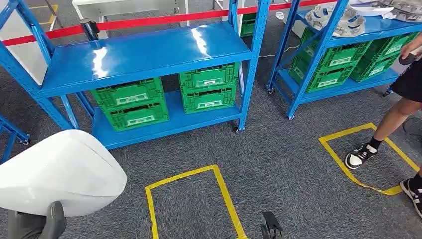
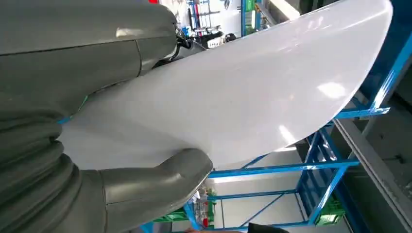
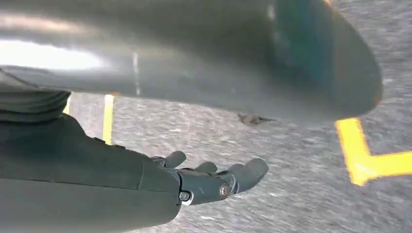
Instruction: Take the parts from the cabinet and place them on the table.
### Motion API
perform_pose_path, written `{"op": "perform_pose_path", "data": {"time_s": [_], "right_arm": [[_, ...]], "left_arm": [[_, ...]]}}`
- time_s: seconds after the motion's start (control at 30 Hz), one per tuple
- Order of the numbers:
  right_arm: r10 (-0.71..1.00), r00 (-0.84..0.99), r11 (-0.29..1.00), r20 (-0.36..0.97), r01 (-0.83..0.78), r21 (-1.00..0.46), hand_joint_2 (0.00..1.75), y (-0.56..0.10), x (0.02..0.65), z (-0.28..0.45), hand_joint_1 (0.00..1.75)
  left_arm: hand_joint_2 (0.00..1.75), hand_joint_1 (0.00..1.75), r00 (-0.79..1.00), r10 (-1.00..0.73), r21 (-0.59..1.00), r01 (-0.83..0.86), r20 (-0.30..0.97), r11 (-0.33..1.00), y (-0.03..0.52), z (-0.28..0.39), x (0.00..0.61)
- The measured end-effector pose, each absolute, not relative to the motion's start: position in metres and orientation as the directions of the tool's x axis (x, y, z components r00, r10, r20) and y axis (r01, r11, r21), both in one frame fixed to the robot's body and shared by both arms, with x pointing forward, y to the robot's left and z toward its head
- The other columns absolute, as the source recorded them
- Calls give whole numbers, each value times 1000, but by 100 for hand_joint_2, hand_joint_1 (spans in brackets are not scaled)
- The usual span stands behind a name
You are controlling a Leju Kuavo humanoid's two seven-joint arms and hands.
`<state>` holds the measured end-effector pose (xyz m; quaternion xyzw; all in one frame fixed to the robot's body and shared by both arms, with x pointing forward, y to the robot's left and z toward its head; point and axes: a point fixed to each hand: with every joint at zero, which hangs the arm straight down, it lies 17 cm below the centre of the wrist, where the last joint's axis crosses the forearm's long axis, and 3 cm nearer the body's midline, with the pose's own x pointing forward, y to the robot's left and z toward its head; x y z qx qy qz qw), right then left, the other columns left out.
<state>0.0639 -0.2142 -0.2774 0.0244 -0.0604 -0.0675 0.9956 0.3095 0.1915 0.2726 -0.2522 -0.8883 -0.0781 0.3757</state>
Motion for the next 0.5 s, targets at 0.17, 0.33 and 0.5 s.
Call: {"op": "perform_pose_path", "data": {"time_s": [0.17,0.33,0.5], "right_arm": [[-138,983,990,121,131,59,0,-213,65,-277,0],[-137,983,990,126,130,60,0,-213,69,-277,0],[-138,983,989,121,131,66,0,-209,67,-276,0]], "left_arm": [[175,175,-580,395,-65,506,712,860,192,267,306],[175,175,-582,393,-68,500,711,863,192,267,306],[175,175,-583,388,-69,493,714,867,194,265,305]]}}
